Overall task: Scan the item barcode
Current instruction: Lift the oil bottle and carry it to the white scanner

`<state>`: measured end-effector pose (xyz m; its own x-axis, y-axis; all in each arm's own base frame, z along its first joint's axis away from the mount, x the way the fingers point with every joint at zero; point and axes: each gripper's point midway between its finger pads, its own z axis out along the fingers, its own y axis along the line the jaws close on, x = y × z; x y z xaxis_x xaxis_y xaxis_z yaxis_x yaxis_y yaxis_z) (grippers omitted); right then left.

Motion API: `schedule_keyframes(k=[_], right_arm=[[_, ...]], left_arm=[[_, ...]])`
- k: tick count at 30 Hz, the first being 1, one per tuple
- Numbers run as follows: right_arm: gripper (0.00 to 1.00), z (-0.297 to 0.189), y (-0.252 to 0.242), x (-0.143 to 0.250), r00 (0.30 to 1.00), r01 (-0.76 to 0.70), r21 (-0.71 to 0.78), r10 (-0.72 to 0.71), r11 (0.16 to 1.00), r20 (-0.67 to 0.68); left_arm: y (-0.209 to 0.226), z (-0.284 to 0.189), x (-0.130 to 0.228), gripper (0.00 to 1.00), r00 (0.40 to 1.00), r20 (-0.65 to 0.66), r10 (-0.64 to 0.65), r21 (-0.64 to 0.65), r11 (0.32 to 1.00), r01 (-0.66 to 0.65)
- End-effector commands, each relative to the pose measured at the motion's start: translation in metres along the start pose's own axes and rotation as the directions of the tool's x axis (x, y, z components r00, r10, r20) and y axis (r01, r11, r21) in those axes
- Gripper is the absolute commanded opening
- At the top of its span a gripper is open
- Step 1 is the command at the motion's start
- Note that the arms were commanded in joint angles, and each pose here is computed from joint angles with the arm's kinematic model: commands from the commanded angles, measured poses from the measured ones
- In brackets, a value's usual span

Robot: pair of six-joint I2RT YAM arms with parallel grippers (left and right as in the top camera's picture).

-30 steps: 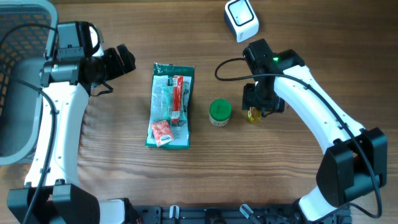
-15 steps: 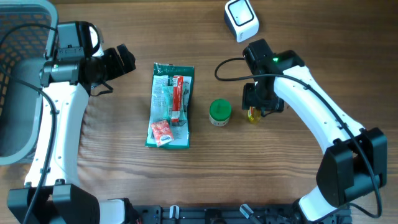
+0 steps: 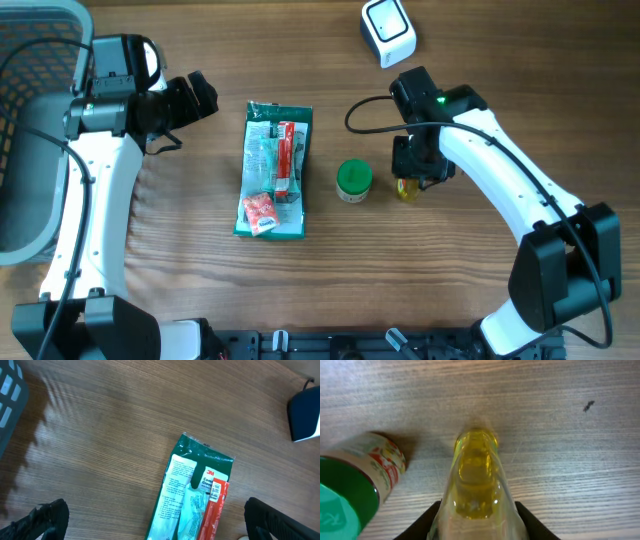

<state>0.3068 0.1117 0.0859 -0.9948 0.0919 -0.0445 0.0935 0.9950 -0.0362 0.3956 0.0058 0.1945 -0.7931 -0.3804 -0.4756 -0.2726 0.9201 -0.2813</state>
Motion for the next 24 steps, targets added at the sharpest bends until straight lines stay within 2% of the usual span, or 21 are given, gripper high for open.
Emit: schedule_keyframes(k=[1, 4, 6, 7, 9, 13, 15, 24], right_arm=[[0.34, -0.053, 0.005, -0.017, 0.991, 0.015, -0.089, -0.003, 0.996, 0.137], [0.34, -0.102, 0.013, -0.014, 0.975, 0.093, -0.270, -0.033, 0.958, 0.220], [0.34, -0.135, 0.024, -0.004, 0.961, 0.181, -0.433, -0.065, 0.883, 0.270], [0.32, -0.169, 0.039, 0.009, 0.935, 0.307, -0.588, -0.121, 0.748, 0.335], [0.29, -0.198, 0.051, 0.023, 0.907, 0.405, -0.699, -0.161, 0.590, 0.390], [0.25, -0.255, 0.068, 0.064, 0.854, 0.514, -0.836, -0.210, 0.192, 0.476], [0.25, -0.259, 0.069, 0.069, 0.853, 0.511, -0.846, -0.214, 0.154, 0.476], [0.25, -0.257, 0.068, 0.073, 0.847, 0.519, -0.840, -0.225, 0.156, 0.482]], left_arm=[[-0.003, -0.004, -0.005, 1.00, 1.000, 0.014, 0.020, 0.015, 1.000, -0.020], [-0.003, -0.004, -0.005, 1.00, 1.000, 0.014, 0.020, 0.015, 1.000, -0.020], [-0.003, -0.004, -0.005, 1.00, 1.000, 0.014, 0.020, 0.015, 1.000, -0.020], [-0.003, -0.004, -0.005, 1.00, 1.000, 0.014, 0.020, 0.015, 1.000, -0.020], [-0.003, -0.004, -0.005, 1.00, 1.000, 0.014, 0.020, 0.015, 1.000, -0.020], [-0.003, -0.004, -0.005, 1.00, 1.000, 0.014, 0.020, 0.015, 1.000, -0.020], [-0.003, -0.004, -0.005, 1.00, 1.000, 0.014, 0.020, 0.015, 1.000, -0.020], [-0.003, -0.004, -0.005, 1.00, 1.000, 0.014, 0.020, 0.015, 1.000, -0.020]])
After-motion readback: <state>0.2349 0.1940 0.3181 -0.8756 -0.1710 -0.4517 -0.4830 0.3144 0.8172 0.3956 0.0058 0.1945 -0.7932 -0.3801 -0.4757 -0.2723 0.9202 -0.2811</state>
